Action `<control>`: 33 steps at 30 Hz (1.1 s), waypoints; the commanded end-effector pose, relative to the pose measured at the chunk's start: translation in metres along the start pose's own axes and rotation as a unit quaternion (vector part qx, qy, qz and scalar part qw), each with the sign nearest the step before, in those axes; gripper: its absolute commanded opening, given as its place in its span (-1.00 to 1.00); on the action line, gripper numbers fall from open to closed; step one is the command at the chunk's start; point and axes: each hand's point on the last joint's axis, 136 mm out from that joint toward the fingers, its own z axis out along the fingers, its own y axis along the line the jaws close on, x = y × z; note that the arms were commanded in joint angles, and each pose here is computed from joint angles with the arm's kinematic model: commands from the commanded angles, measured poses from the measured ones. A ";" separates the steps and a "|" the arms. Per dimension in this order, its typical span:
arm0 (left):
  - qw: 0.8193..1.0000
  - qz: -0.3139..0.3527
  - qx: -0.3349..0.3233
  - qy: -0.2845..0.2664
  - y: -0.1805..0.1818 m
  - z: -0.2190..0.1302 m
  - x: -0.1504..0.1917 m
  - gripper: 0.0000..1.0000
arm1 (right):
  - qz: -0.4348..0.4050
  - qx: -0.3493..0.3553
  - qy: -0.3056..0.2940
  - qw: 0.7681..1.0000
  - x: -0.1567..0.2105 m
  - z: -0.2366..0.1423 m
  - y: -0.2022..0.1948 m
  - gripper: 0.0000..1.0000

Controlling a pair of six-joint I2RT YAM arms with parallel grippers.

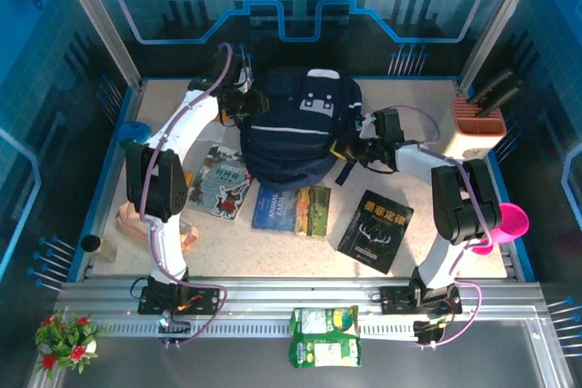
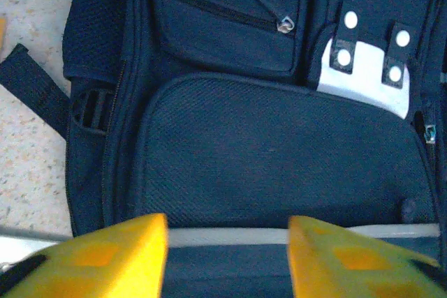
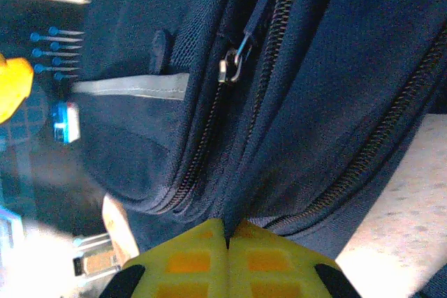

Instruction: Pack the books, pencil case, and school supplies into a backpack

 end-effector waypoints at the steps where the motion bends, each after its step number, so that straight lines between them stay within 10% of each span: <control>1: 0.997 0.071 -0.015 -0.001 -0.014 -0.023 0.008 0.18 | -0.018 -0.012 0.000 1.000 0.005 -0.007 0.011 -0.72; 10: 0.955 0.290 -0.027 0.051 -0.081 0.007 0.072 0.37 | -0.068 0.146 -0.097 0.982 -0.025 -0.082 -0.043 0.13; 19: 0.905 0.413 -0.068 0.073 -0.118 0.048 0.108 0.32 | -0.057 0.169 -0.120 0.977 -0.033 -0.108 -0.061 0.18; 33: 0.890 0.428 -0.136 0.081 -0.138 0.098 0.129 0.14 | -0.030 0.167 -0.127 0.977 -0.034 -0.108 -0.072 0.17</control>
